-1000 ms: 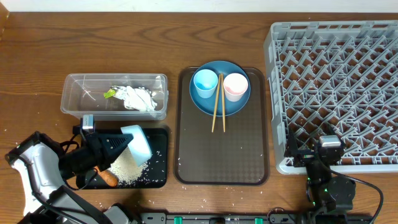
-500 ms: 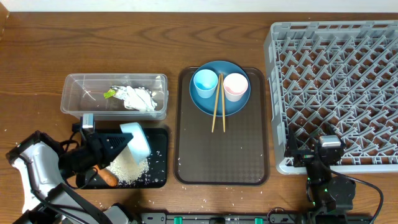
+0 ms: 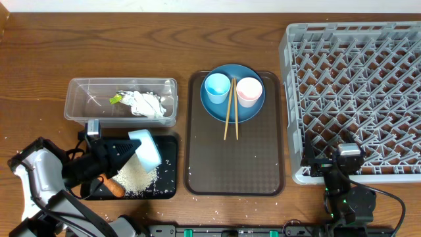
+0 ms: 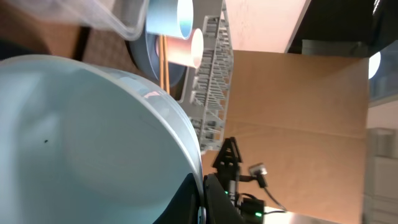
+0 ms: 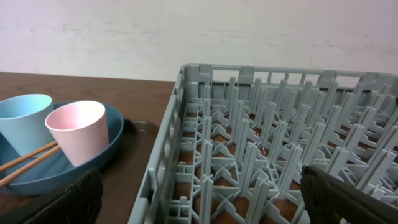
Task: Sort waste into correct bins and load items into the dishwasher rack
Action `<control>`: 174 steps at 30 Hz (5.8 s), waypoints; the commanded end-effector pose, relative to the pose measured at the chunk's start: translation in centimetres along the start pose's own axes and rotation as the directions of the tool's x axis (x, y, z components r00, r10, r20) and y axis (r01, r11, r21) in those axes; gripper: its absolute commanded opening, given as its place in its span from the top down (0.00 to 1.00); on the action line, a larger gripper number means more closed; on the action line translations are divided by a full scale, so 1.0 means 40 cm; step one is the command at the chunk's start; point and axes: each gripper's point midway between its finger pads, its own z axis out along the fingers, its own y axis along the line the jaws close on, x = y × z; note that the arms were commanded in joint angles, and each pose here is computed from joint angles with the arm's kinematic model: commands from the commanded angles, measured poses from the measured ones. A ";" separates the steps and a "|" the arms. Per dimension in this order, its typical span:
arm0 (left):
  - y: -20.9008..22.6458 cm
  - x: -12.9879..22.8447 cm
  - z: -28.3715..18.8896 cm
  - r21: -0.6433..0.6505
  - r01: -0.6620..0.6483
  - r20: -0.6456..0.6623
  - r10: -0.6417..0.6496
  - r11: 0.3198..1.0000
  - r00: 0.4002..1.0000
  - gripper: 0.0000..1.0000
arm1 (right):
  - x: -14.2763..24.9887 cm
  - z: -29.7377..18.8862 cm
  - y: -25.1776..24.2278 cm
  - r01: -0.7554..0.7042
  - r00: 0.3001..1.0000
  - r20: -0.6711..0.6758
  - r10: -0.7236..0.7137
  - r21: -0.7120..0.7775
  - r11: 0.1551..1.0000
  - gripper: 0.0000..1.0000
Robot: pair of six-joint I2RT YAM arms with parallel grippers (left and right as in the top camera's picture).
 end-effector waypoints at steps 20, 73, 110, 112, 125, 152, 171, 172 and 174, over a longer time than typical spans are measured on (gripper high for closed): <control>0.009 -0.006 0.007 0.020 -0.001 -0.010 0.002 1.000 1.000 0.94 | 0.005 0.000 -0.002 0.004 1.000 -0.007 -0.004 0.003 1.000 0.01; -0.016 0.144 0.302 -0.510 -0.325 -0.359 0.146 0.796 0.922 0.94 | 0.005 0.000 -0.002 0.004 1.000 -0.007 -0.004 0.003 1.000 0.01; 0.123 0.384 0.529 -0.722 -0.651 -0.418 0.602 0.235 0.681 0.94 | 0.005 0.000 -0.002 0.004 1.000 -0.007 -0.004 0.003 1.000 0.01; 0.122 0.384 0.531 -0.721 -0.651 -0.417 0.602 0.238 0.681 0.91 | 0.005 0.000 -0.002 0.004 1.000 -0.007 -0.004 0.003 1.000 0.01; 0.122 0.399 0.537 -0.694 -0.675 -0.445 0.588 0.251 0.676 0.72 | 0.005 0.000 -0.002 0.004 1.000 -0.007 -0.004 0.003 1.000 0.01; 0.035 0.080 0.143 -0.912 -0.366 -0.252 0.452 0.186 0.856 0.45 | 0.005 0.000 -0.002 0.004 1.000 -0.007 -0.004 0.003 1.000 0.01; -0.023 0.011 0.201 -0.854 -0.438 -0.226 0.558 0.282 0.799 0.43 | 0.015 0.003 0.012 -0.214 0.976 -0.031 0.214 -0.023 0.976 0.01; -0.026 0.005 0.190 -0.850 -0.435 -0.218 0.552 0.298 0.805 0.44 | 0.022 0.005 0.015 -0.294 0.955 -0.046 0.292 -0.022 0.956 0.01; -0.036 -0.020 0.146 -0.853 -0.401 -0.170 0.548 0.334 0.819 0.46 | 0.036 0.008 0.019 -0.378 0.924 -0.074 0.376 -0.016 0.925 0.01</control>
